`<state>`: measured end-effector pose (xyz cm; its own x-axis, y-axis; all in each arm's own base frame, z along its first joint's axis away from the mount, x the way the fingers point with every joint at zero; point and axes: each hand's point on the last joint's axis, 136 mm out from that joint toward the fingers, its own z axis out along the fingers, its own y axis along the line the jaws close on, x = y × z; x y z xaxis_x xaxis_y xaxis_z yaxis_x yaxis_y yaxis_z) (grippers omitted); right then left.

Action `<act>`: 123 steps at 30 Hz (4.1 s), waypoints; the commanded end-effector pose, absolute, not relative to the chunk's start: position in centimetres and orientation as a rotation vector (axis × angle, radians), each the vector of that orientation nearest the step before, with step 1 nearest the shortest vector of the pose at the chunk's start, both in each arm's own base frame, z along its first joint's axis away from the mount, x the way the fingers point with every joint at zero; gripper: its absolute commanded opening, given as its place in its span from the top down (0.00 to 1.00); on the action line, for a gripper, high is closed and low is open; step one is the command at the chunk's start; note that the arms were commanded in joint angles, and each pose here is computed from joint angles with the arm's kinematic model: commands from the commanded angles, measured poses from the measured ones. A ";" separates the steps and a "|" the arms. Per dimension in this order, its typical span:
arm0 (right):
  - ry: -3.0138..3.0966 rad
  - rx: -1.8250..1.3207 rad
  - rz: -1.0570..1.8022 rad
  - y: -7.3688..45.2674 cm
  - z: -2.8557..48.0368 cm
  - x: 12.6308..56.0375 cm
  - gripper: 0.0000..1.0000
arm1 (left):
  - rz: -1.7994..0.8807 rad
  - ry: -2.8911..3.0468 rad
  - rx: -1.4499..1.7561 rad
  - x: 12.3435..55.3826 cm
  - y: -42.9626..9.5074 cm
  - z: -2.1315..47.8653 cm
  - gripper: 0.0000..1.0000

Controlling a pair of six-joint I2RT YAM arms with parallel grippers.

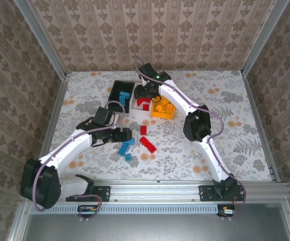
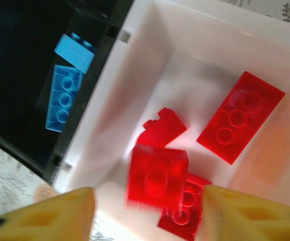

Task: Sort the legos into containers by color

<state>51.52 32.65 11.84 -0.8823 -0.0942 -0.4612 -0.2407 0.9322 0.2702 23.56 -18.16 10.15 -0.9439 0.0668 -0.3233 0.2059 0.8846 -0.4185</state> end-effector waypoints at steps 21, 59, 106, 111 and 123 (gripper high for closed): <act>2.549 -0.088 0.354 17.7 20.7 34.3 0.21 | -0.542 2.797 0.519 27.8 -25.9 8.9 0.15; 2.789 0.003 0.368 15.2 8.7 27.4 0.21 | -0.319 2.995 0.631 30.2 -28.5 1.5 0.44; 2.855 -0.058 0.432 18.0 7.0 22.7 0.21 | -0.474 2.703 0.456 49.9 -28.9 12.4 0.42; 2.842 -0.086 0.445 18.9 7.5 22.9 0.21 | -0.482 2.664 0.452 49.2 -28.4 14.8 0.38; 2.839 -0.280 0.457 23.0 8.2 23.2 0.21 | -0.575 2.483 0.430 43.1 -25.9 23.9 0.33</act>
<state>23.05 21.55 7.73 -0.9565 -0.1021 -0.2734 -0.1798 0.9441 0.2763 44.18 -26.50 21.30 -0.8229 0.2183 -0.5246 0.4073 0.8704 -0.2767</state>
